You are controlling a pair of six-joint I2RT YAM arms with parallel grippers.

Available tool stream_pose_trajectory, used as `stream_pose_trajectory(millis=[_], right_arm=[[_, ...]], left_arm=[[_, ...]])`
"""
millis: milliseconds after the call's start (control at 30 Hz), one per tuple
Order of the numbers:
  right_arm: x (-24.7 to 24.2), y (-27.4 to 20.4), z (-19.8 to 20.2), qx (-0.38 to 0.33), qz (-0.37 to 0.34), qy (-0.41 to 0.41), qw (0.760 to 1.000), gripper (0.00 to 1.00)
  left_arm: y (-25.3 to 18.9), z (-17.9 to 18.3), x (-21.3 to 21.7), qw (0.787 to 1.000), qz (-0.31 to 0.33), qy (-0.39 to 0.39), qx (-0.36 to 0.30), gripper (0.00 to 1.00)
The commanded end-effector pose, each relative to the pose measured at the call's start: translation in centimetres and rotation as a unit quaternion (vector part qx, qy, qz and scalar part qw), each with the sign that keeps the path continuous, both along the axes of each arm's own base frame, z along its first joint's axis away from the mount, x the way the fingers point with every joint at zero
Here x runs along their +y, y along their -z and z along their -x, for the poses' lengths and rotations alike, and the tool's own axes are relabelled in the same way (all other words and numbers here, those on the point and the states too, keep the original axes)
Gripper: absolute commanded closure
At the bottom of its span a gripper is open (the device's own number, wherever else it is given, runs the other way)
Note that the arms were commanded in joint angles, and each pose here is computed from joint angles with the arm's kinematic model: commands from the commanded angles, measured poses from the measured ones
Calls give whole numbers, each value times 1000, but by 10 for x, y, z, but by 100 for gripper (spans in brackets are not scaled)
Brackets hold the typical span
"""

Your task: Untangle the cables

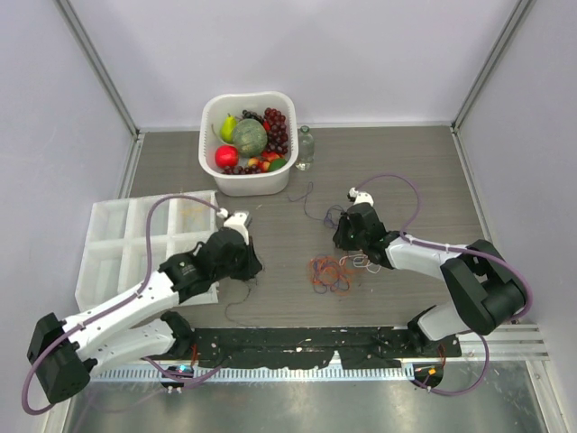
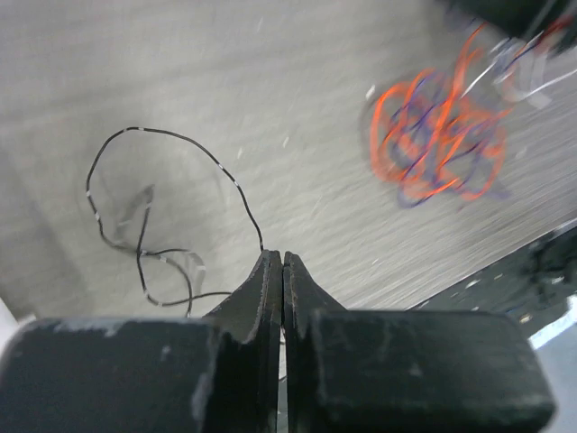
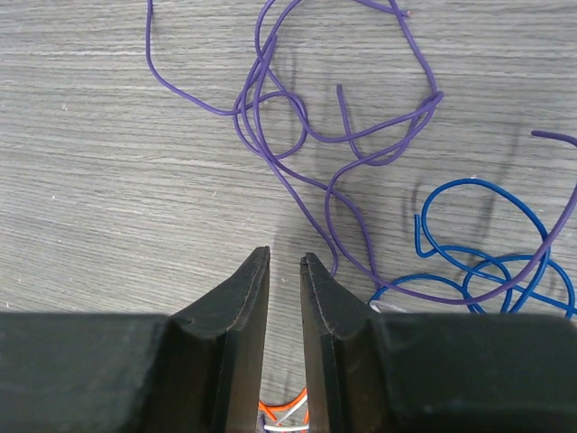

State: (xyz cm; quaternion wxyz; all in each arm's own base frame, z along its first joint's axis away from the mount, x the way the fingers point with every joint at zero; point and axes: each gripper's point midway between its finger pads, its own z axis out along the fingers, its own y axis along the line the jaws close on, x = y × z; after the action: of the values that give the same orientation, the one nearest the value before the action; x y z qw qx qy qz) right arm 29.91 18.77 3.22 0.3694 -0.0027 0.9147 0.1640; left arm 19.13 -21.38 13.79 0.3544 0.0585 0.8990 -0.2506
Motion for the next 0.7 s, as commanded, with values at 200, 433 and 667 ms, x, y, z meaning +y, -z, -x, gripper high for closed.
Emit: stream_pose_trajectory(millis=[200, 433, 667], right_arm=[[9, -18, -5, -29, -33, -15, 999, 74], [11, -18, -2, -24, -40, -19, 999, 74], [19, -33, 3, -23, -45, -57, 997, 73]], left_arm=[[48, 29, 17, 994, -80, -22, 68, 60], [52, 22, 27, 986, -148, -42, 66, 25], [42, 20, 39, 987, -134, -77, 47, 0]])
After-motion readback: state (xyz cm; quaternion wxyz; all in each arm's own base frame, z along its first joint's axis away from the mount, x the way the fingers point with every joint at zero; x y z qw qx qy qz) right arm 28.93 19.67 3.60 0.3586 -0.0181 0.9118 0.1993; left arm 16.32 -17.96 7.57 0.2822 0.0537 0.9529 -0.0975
